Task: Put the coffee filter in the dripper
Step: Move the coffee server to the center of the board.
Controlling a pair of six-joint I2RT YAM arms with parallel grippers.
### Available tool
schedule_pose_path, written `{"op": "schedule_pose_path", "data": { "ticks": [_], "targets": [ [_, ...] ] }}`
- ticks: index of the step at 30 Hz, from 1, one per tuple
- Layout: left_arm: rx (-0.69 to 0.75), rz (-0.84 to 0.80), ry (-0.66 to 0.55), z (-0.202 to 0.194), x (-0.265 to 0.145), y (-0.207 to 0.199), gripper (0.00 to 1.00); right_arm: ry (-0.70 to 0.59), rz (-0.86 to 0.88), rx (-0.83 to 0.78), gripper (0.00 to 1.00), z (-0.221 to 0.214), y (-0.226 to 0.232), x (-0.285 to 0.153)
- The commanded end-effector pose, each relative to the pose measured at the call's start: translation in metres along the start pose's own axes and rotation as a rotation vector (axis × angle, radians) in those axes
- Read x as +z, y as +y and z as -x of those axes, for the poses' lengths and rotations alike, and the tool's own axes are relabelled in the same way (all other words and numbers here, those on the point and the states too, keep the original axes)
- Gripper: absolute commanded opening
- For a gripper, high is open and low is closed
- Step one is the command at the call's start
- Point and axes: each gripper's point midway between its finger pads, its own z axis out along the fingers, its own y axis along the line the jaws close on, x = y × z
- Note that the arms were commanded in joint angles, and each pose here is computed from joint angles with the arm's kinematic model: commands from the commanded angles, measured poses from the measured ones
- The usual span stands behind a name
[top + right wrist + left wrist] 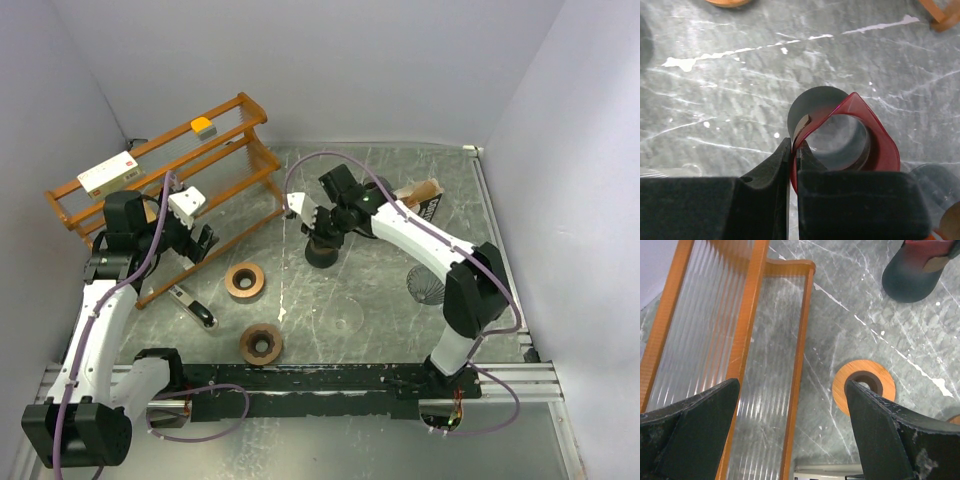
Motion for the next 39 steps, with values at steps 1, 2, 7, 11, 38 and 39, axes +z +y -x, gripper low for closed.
{"op": "schedule_pose_path", "data": {
  "ticks": [1,2,7,11,38,39],
  "targets": [
    [0.035,-0.053,-0.007,0.002,-0.005,-0.009,0.99,-0.071,-0.047,-0.023,0.0,0.025,0.017,-0.009],
    [0.04,-0.068,-0.007,0.0,-0.004,-0.012,0.99,-0.082,-0.048,-0.026,0.0,0.028,0.022,-0.008],
    [0.021,-0.085,0.018,-0.011,0.001,-0.014,0.98,-0.086,-0.041,-0.023,0.0,0.031,0.035,0.004],
    [0.019,-0.093,0.044,-0.019,0.006,-0.016,0.98,-0.058,-0.048,-0.043,0.0,0.031,0.042,0.013],
    [0.304,-0.432,0.472,-0.113,0.045,-0.105,0.96,-0.295,-0.082,0.084,0.51,0.035,0.003,-0.096],
    [0.315,-0.45,0.502,-0.119,0.048,-0.109,0.95,-0.297,-0.108,0.117,0.51,0.022,-0.008,-0.103]
  ]
}}
